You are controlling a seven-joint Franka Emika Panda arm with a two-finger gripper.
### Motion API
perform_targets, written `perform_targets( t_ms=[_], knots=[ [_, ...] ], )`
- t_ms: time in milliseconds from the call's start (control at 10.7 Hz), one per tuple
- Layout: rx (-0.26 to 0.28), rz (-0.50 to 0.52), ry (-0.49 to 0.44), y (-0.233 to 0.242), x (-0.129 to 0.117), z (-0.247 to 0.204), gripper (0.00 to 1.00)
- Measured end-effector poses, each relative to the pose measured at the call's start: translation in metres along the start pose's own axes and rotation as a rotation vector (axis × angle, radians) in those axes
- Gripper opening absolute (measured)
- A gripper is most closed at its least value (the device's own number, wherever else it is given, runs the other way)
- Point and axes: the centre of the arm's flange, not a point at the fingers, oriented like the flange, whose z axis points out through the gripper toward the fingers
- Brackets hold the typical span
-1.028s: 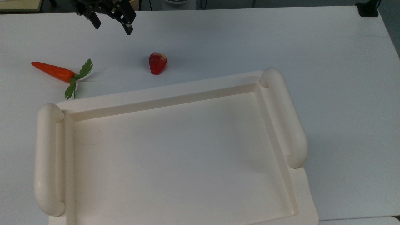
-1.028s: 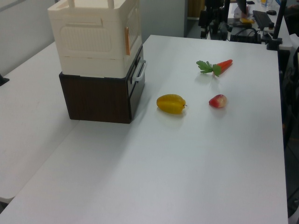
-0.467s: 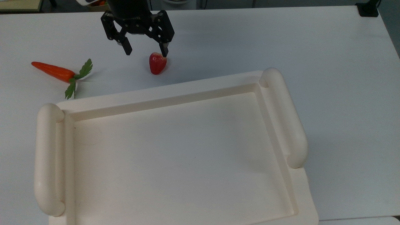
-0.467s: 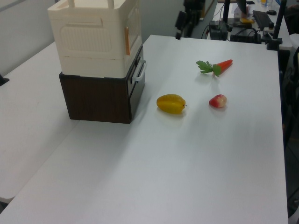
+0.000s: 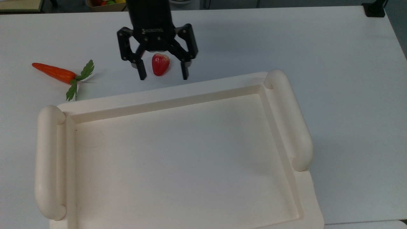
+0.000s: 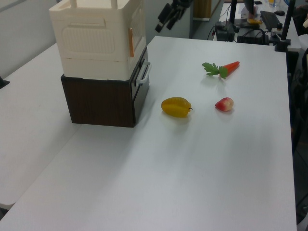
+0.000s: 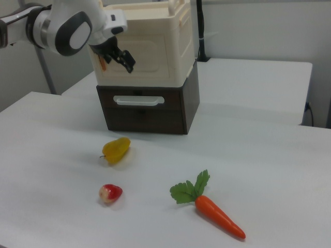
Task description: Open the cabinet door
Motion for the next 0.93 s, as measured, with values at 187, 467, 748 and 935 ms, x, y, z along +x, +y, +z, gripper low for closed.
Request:
perform_targets(
  t_ms=[187,467,748,935],
  knots=[
    [0.025,-0.034,0.058,-0.028,0.001,0.005,1.0],
    [0.051,-0.073,0.07,-0.06,-0.003,0.008,1.0],
    [0.068,-0.099,0.132,-0.083,0.003,0.009,0.95],
    [0.076,-0.112,0.199,-0.094,0.007,0.015,0.82]
  ],
)
